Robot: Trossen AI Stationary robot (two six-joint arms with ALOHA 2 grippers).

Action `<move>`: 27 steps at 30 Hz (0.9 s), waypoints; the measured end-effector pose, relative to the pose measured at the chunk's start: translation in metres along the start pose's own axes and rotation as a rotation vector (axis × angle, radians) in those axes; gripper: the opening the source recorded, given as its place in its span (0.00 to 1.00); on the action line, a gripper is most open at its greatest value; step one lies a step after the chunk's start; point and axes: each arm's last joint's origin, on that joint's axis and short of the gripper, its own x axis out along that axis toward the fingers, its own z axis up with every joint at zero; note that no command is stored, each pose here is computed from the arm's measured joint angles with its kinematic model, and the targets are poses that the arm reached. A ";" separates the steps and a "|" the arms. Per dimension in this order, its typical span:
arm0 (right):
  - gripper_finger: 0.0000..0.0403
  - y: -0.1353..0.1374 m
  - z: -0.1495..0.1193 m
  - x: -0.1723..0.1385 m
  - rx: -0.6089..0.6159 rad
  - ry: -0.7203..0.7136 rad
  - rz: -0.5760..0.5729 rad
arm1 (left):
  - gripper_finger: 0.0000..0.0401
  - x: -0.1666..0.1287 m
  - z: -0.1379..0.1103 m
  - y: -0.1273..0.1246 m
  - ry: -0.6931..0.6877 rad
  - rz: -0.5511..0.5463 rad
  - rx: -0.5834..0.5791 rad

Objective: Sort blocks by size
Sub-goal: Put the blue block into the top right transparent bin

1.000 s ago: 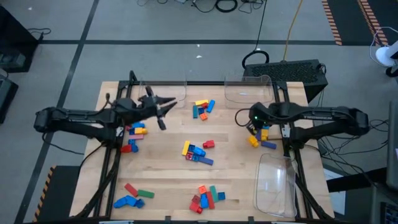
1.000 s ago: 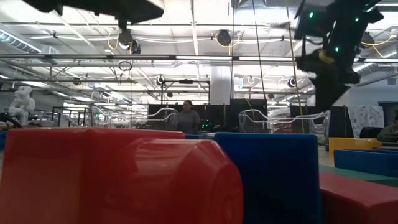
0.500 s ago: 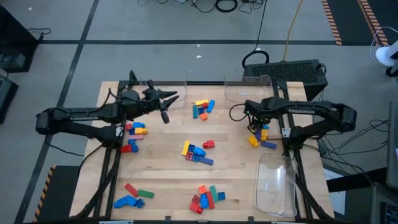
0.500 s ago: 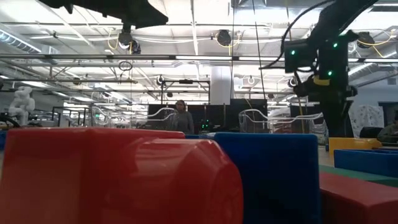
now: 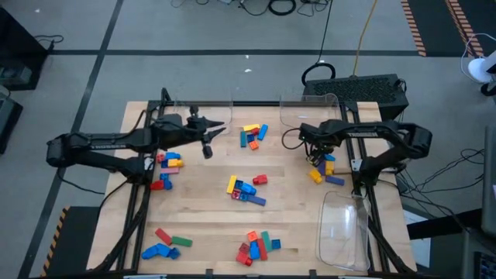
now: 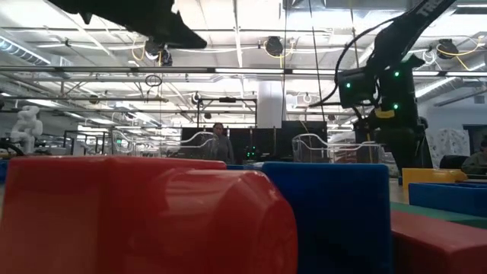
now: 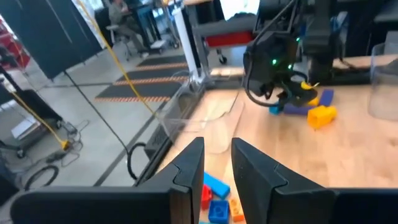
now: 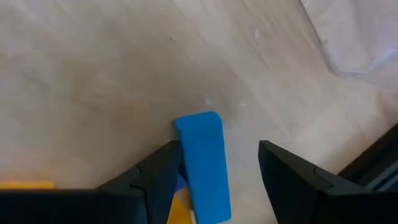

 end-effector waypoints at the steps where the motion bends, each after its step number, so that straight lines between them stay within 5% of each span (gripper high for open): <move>1: 0.51 0.000 0.001 0.002 -0.004 0.004 -0.001 | 0.21 0.002 -0.001 0.000 0.007 0.002 0.000; 11: 0.45 0.000 0.009 0.013 -0.005 0.037 0.056 | 0.21 0.015 -0.016 0.003 0.089 -0.053 -0.026; 21: 0.19 0.000 0.010 0.013 0.004 0.036 0.072 | 0.21 0.037 -0.044 0.012 0.225 -0.150 -0.056; 27: 0.18 0.000 0.013 0.007 0.024 0.010 0.086 | 0.21 0.055 -0.053 0.018 0.281 -0.141 -0.065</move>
